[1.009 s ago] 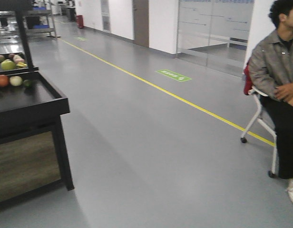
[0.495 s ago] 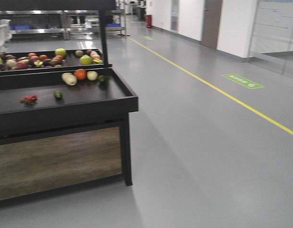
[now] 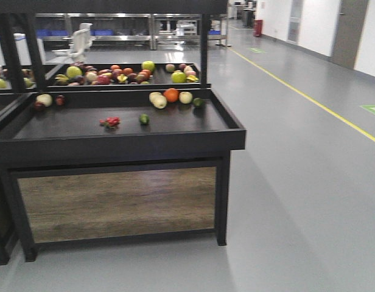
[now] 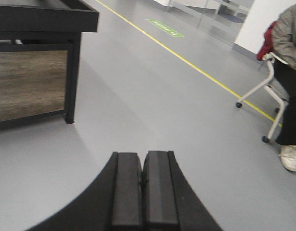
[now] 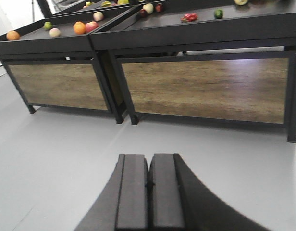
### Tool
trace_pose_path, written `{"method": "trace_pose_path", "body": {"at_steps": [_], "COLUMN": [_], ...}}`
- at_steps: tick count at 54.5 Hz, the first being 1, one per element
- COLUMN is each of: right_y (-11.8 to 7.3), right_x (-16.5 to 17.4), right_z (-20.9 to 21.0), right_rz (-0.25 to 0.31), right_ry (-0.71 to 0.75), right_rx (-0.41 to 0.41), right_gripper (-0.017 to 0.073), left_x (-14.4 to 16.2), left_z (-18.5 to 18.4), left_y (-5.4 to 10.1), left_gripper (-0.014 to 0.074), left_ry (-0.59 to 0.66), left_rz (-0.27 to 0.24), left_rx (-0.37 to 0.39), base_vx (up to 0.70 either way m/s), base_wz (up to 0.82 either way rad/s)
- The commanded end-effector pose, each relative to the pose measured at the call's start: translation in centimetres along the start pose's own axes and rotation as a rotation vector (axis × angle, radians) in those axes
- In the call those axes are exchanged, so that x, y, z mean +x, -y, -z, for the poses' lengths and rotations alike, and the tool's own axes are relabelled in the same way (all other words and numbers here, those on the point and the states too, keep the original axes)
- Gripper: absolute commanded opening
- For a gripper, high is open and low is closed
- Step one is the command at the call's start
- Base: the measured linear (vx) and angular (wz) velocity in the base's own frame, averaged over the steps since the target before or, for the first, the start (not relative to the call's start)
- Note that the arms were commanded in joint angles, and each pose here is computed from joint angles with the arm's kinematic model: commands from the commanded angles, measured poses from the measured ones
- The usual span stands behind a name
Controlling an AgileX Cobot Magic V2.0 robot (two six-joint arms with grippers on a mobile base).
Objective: Pick snacks and fruit into basket
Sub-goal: 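Drive the base away toward the black fruit tables, then drive up to the fruit table with the red chili peppers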
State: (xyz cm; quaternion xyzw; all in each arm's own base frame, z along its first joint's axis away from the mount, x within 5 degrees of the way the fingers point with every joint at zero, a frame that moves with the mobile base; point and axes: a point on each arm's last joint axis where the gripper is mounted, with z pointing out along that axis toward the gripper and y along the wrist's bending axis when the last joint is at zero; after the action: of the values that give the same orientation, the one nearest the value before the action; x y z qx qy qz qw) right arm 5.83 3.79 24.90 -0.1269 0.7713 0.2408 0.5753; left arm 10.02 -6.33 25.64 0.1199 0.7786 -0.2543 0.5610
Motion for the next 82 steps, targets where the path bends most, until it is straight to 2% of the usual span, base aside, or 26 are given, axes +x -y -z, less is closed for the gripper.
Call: {"method": "trace_pose_path", "body": {"at_steps": [1, 82], "right_y": [-0.21, -0.22], "right_x": [-1.60, -1.64], "right_z": [0.25, 0.25], "right_rz": [0.010, 0.010], "right_ry": [0.096, 0.100], "right_rx": [-0.003, -0.003], "right_gripper": [-0.0008, -0.0008], "left_x": [-1.31, -1.31], "left_z": [0.14, 0.14], "left_y": [-0.04, -0.04], "left_gripper": [0.0002, 0.0002], "left_ry": [0.074, 0.074], "left_rz": [0.016, 0.016], "left_rx": [-0.023, -0.023], "base_vx": [0.09, 0.07], "base_wz": [0.35, 0.29]}}
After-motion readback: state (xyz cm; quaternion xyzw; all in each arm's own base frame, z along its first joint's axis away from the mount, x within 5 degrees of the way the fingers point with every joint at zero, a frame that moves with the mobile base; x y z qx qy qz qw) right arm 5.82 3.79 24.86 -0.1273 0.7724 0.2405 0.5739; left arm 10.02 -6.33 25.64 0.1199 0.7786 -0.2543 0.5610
